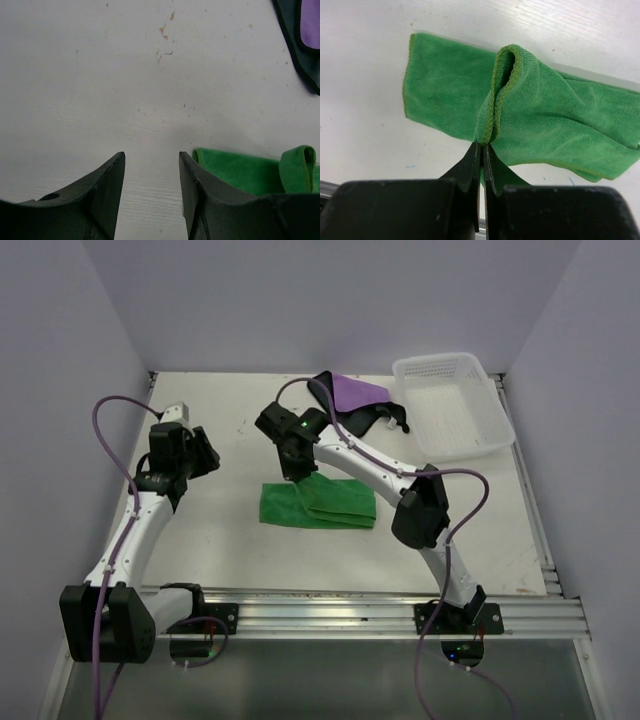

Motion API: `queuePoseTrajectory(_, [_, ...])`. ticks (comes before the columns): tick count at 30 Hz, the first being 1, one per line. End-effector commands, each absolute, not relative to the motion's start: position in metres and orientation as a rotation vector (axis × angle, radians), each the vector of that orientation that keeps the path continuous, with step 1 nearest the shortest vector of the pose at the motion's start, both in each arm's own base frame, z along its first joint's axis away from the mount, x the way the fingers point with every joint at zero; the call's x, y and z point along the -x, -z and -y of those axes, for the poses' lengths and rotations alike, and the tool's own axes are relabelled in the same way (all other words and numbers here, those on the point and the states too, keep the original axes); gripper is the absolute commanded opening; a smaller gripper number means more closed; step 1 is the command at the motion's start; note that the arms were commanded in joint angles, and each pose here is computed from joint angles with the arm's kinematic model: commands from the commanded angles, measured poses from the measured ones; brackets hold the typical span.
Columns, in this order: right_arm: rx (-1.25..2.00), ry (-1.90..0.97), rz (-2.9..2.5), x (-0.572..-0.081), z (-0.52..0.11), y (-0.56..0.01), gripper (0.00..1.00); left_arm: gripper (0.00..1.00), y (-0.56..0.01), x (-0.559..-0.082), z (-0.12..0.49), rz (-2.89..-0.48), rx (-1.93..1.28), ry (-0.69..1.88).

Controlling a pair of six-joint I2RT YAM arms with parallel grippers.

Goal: Roll the towels
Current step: Fold the towel

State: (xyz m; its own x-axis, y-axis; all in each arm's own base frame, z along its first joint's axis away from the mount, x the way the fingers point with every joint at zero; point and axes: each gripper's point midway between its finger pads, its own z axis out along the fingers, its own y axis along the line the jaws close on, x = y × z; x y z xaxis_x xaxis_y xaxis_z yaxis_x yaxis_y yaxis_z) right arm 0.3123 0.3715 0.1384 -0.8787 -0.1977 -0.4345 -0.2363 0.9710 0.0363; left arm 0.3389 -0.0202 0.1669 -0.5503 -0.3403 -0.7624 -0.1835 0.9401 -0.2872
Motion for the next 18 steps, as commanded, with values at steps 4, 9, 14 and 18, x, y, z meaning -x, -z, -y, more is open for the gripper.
queuePoseTrajectory(4, [0.311, -0.288, -2.703, -0.301, -0.408, -0.145, 0.00, 0.51, -0.173, -0.347, 0.019, -2.133, 0.341, 0.217])
queuePoseTrajectory(9, [0.295, -0.353, -2.699, -0.300, -0.421, -0.145, 0.00, 0.52, -0.173, -0.346, 0.017, -2.129, 0.345, 0.209])
queuePoseTrajectory(14, [0.277, -0.516, -2.682, -0.298, -0.446, -0.149, 0.00, 0.52, -0.172, -0.347, 0.018, -2.134, 0.343, 0.213])
queuePoseTrajectory(18, [0.275, -0.571, -2.689, -0.298, -0.460, -0.141, 0.00, 0.52, -0.171, -0.346, 0.018, -2.137, 0.343, 0.213])
